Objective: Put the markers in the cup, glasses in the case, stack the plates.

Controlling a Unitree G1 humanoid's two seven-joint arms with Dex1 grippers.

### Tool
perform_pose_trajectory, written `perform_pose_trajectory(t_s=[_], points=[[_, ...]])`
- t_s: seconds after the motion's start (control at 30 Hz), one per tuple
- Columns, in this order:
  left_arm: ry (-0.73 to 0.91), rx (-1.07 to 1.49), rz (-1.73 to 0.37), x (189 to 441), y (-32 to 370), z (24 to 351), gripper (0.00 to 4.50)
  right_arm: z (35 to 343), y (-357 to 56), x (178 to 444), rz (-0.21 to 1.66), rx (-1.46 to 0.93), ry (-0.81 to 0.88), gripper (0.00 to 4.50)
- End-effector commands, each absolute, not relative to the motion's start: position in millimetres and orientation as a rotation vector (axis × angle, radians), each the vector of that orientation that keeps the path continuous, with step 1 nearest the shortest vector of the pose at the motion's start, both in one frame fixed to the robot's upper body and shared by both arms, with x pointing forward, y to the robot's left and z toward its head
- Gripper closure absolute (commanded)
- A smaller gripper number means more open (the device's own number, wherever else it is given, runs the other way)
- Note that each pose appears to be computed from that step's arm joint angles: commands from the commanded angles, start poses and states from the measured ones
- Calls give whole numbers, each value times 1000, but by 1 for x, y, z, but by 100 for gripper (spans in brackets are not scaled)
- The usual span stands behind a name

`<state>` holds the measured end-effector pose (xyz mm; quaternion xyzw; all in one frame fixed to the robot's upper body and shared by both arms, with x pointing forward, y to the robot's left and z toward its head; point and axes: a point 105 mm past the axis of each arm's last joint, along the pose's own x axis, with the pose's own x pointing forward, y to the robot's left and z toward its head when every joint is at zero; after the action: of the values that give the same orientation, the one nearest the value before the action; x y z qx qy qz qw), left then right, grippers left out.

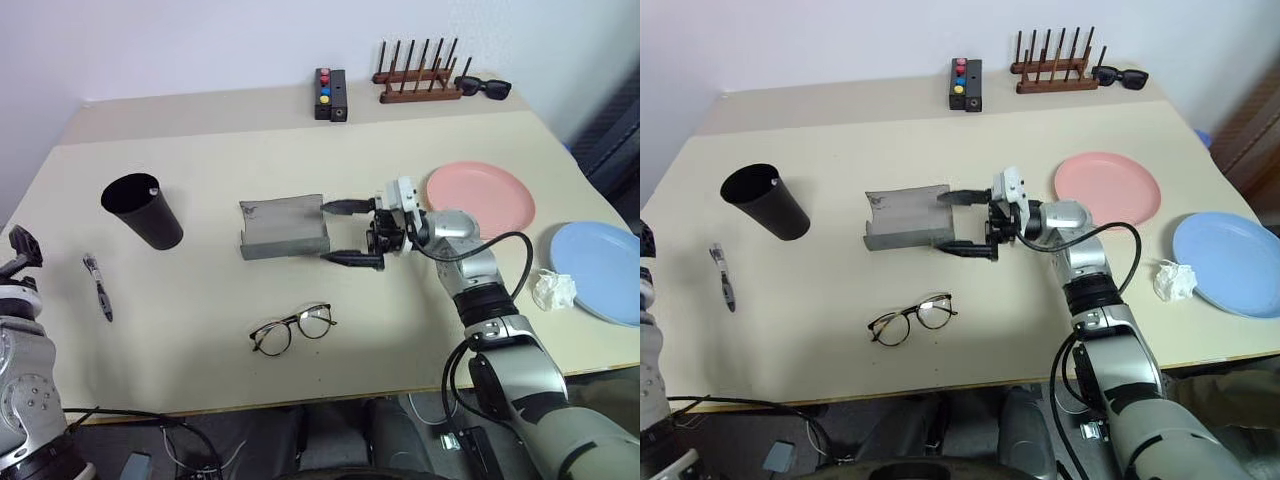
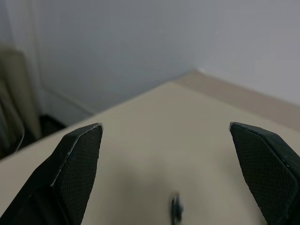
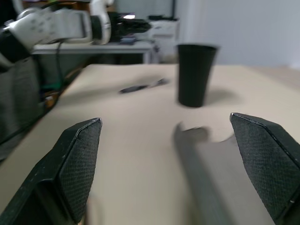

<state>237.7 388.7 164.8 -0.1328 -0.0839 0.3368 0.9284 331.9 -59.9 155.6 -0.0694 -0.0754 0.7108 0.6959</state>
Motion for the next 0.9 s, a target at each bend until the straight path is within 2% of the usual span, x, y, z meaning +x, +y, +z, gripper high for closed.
perform_pose_trajectory(t_s=[0.03, 0.53, 0.9], points=[[-156, -273, 734, 232, 389, 165, 8, 160, -59, 324, 1631, -238, -193, 0], [118, -347, 754, 274, 369, 112, 8, 164, -55, 323, 1627, -270, -206, 0], [329, -329, 854, 266, 371, 74, 8, 167, -57, 326, 1598, -275, -222, 0]])
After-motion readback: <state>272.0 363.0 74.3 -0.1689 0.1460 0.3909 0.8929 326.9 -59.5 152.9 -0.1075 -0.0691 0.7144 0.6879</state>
